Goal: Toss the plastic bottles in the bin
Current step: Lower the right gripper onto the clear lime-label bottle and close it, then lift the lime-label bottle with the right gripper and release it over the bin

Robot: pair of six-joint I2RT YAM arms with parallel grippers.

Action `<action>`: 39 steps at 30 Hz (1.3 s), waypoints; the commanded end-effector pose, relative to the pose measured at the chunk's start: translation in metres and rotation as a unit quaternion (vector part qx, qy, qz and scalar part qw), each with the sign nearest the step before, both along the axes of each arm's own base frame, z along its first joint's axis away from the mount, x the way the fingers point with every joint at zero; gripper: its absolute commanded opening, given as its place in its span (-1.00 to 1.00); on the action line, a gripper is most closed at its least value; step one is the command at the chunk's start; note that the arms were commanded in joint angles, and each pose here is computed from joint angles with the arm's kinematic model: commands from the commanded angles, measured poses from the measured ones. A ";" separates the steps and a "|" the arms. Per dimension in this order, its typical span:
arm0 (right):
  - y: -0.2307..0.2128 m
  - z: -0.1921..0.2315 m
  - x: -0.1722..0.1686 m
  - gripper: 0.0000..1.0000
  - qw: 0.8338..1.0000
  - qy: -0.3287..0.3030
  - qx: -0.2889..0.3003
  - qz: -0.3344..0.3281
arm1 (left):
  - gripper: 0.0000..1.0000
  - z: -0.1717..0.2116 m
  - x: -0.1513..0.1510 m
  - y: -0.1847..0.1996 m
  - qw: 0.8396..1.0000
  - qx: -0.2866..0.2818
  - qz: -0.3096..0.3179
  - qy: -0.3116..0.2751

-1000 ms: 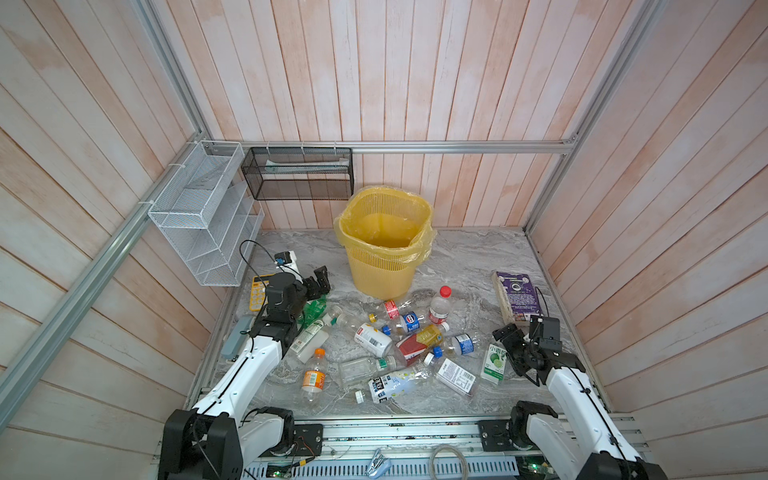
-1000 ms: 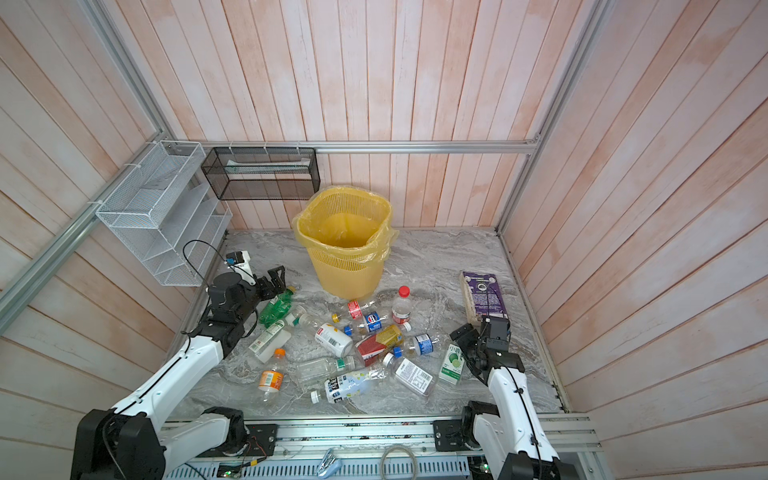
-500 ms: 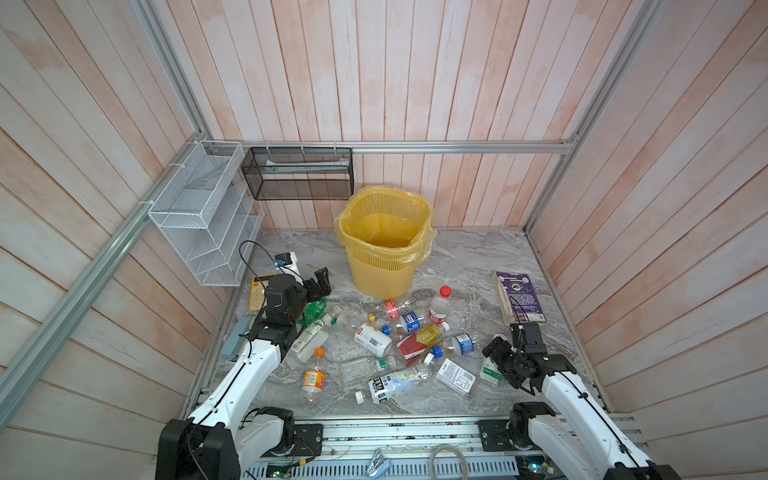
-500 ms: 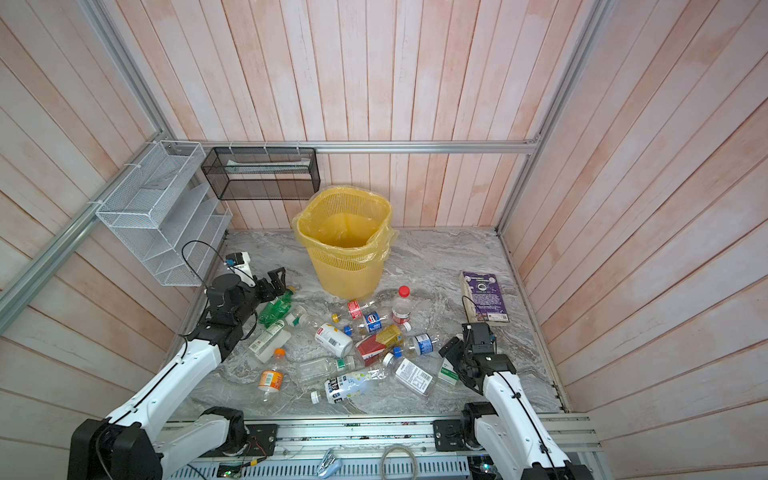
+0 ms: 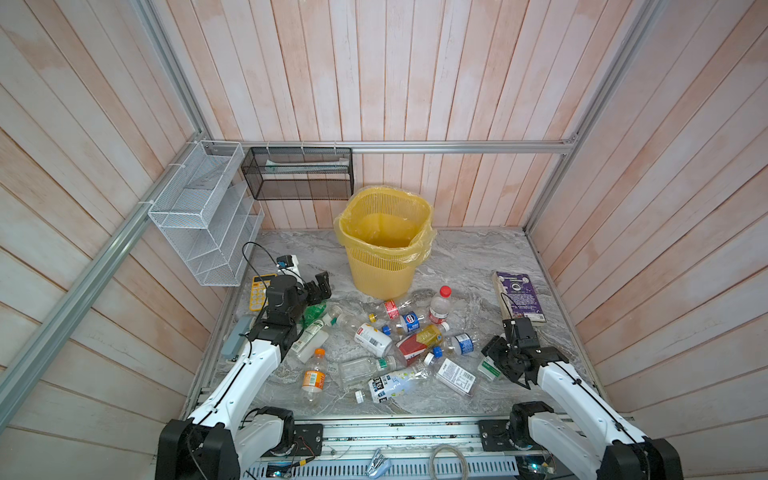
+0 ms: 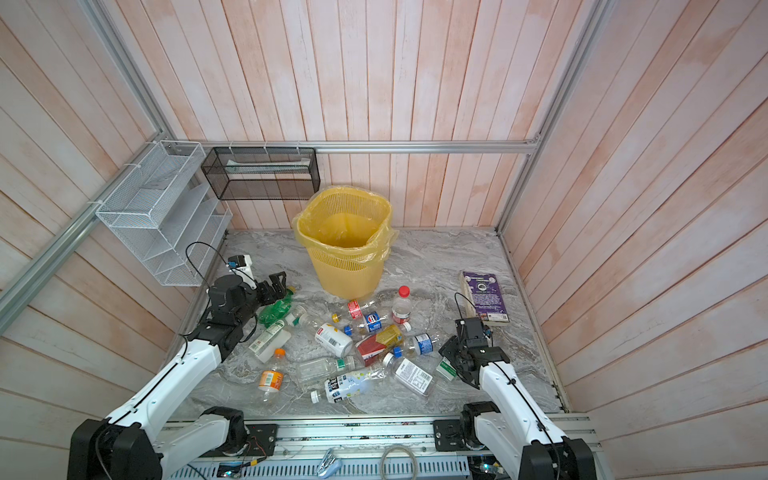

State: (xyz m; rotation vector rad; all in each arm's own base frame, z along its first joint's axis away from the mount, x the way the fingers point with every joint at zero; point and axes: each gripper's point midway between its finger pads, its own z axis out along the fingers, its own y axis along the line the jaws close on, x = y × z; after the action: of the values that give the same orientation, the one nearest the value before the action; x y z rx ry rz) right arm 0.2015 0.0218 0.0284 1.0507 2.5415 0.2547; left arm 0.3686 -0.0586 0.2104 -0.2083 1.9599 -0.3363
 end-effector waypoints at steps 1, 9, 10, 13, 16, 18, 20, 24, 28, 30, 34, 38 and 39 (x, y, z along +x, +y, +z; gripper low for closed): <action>-0.008 0.001 -0.003 0.13 1.000 0.000 -0.024 -0.003 | 1.00 0.003 0.002 0.003 1.000 0.006 0.009 0.002; -0.029 0.063 0.019 0.02 0.993 -0.082 -0.087 -0.016 | 1.00 0.012 0.008 0.005 1.000 0.004 0.017 0.001; -0.033 0.084 0.027 0.02 0.989 -0.109 -0.098 -0.018 | 1.00 0.014 0.009 0.006 1.000 0.002 0.020 0.001; -0.043 0.146 0.050 0.00 0.974 -0.189 -0.122 -0.028 | 1.00 0.017 0.011 0.010 1.000 -0.006 0.028 0.000; -0.046 0.213 0.075 -0.05 0.951 -0.281 -0.124 -0.026 | 1.00 0.017 0.010 0.020 0.999 -0.019 0.046 0.003; -0.041 0.256 0.092 -0.07 0.932 -0.344 -0.111 -0.019 | 0.99 0.015 0.009 0.025 0.998 -0.029 0.056 0.007; -0.034 0.299 0.110 -0.10 0.909 -0.406 -0.091 -0.012 | 1.00 0.012 0.008 0.031 0.997 -0.036 0.070 0.016; 0.000 0.371 0.151 -0.17 0.859 -0.510 -0.023 0.033 | 1.00 0.008 0.004 0.037 0.995 -0.032 0.085 0.033; 0.071 0.422 0.192 -0.16 0.820 -0.558 0.033 0.122 | 1.00 0.005 0.001 0.038 0.995 -0.030 0.086 0.041; 0.117 0.430 0.217 -0.14 0.811 -0.553 0.055 0.180 | 1.00 0.001 0.000 0.037 0.995 -0.030 0.085 0.050; 0.221 0.421 0.255 0.14 0.801 -0.506 0.064 0.313 | 1.00 -0.009 0.001 0.033 0.993 -0.027 0.077 0.084; 0.247 0.406 0.276 0.84 0.822 -0.457 0.019 0.341 | 0.99 -0.013 0.000 0.032 0.992 -0.023 0.071 0.103; 0.244 0.409 0.277 0.98 0.821 -0.460 0.010 0.337 | 1.00 -0.011 -0.001 0.032 0.992 -0.023 0.071 0.102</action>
State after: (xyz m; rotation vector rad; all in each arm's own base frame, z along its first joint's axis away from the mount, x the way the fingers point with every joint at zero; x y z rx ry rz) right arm 0.4859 0.2801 0.4409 -0.0414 1.7865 0.8663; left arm 0.3704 -0.0259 0.1981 -0.4263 2.0935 -0.2723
